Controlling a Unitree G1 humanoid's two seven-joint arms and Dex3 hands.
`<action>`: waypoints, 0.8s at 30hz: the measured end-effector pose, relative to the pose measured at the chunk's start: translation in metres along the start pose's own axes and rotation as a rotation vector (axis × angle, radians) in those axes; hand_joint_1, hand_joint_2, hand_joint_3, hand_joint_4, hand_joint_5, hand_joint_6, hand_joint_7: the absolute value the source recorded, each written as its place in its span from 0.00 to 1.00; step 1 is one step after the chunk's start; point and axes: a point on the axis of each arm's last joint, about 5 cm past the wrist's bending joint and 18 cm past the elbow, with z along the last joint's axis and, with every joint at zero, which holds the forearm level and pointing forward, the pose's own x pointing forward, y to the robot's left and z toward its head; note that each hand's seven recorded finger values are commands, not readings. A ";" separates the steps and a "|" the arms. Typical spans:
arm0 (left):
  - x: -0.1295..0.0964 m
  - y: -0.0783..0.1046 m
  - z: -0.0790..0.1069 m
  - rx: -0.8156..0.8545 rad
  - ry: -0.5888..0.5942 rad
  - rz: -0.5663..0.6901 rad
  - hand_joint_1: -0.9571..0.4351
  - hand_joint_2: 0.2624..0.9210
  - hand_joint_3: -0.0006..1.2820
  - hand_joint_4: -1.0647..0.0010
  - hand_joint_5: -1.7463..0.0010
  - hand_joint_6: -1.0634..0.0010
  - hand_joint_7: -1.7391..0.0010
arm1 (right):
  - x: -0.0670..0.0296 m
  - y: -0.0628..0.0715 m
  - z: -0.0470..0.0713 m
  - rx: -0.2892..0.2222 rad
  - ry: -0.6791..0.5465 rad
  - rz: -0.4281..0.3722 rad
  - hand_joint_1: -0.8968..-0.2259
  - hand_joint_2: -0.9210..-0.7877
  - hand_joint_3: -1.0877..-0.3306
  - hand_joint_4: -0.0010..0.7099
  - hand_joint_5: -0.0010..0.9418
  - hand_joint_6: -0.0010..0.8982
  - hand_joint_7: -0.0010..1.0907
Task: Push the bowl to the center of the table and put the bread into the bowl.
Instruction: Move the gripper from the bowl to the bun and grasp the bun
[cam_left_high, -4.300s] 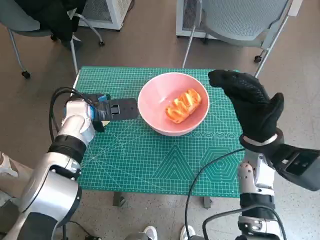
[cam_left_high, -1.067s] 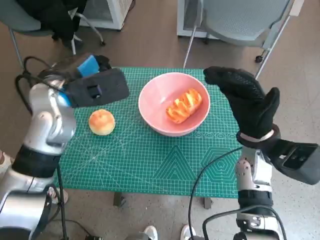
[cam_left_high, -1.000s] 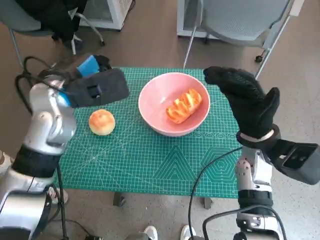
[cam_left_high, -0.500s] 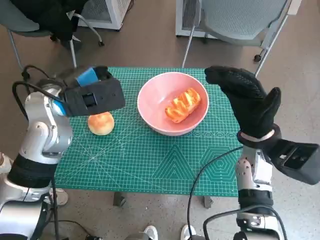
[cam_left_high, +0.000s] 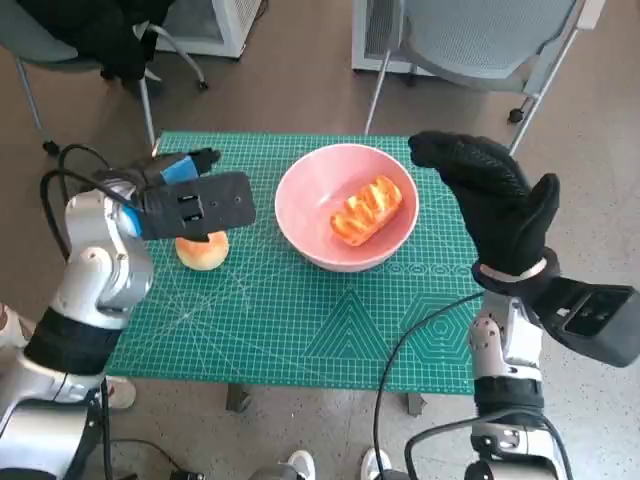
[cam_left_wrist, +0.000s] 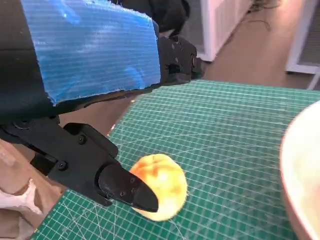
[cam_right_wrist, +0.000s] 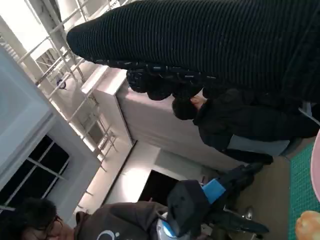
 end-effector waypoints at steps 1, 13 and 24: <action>0.002 -0.003 0.000 0.001 0.007 -0.010 0.32 0.64 0.00 1.00 1.00 0.94 0.99 | 0.0001 0.000 0.000 0.000 0.000 0.000 0.29 0.00 0.37 0.12 0.00 0.03 0.23; 0.025 -0.034 -0.001 0.022 0.076 -0.117 0.35 0.61 0.00 1.00 1.00 0.92 0.99 | 0.0001 -0.001 0.000 -0.002 -0.003 -0.001 0.29 0.00 0.38 0.13 0.00 0.03 0.23; 0.043 -0.046 0.000 0.055 0.118 -0.164 0.37 0.61 0.01 1.00 1.00 0.93 0.99 | -0.0003 -0.001 0.001 -0.003 -0.002 -0.001 0.29 0.00 0.38 0.13 0.00 0.03 0.23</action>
